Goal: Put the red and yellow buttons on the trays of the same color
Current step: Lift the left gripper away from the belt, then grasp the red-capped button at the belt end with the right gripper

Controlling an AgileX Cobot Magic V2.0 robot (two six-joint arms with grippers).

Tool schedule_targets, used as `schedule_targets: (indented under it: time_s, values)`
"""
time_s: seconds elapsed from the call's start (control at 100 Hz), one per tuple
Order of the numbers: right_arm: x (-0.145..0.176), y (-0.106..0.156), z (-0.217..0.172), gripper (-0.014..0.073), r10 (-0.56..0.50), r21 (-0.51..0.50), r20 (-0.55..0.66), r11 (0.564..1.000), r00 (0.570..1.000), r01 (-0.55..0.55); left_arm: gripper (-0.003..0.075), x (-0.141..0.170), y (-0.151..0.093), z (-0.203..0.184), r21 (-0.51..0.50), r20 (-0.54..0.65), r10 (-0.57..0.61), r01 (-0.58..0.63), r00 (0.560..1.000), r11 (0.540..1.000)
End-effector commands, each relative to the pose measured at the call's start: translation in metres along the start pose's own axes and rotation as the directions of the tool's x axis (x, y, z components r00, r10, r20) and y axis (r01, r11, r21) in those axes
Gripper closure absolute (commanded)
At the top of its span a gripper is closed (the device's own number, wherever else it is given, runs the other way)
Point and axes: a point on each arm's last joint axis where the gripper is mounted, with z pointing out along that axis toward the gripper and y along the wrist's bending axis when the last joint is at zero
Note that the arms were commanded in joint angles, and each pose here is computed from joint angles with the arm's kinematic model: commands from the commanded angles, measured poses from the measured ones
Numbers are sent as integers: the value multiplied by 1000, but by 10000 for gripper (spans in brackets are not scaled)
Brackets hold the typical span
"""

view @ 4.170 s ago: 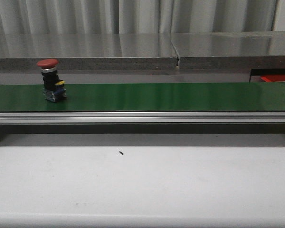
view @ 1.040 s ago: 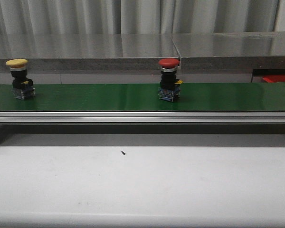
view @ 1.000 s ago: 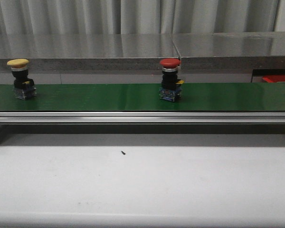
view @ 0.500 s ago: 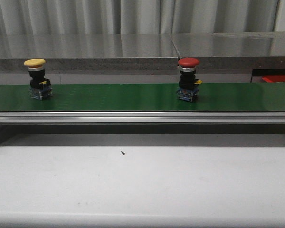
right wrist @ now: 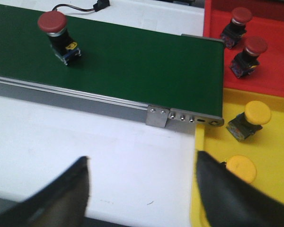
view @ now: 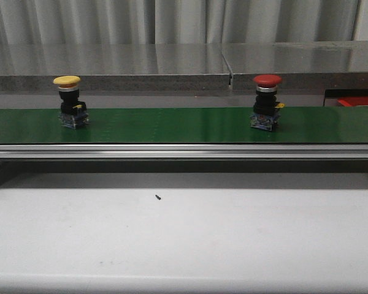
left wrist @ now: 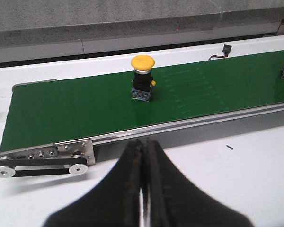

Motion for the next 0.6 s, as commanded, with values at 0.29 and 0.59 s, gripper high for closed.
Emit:
schedule_targets:
  time_s: [0.29,0.59]
  values:
    - [-27,-9,44,-39,74,-58,-66,995,995,-78,739,-14,2,-4,-24,89,-10,13,996,1000]
    - [-58,-11,125,-39,22,-112,-173,993,985,-41,739,-14,2,-4,-24,89,-10,13,996,1000]
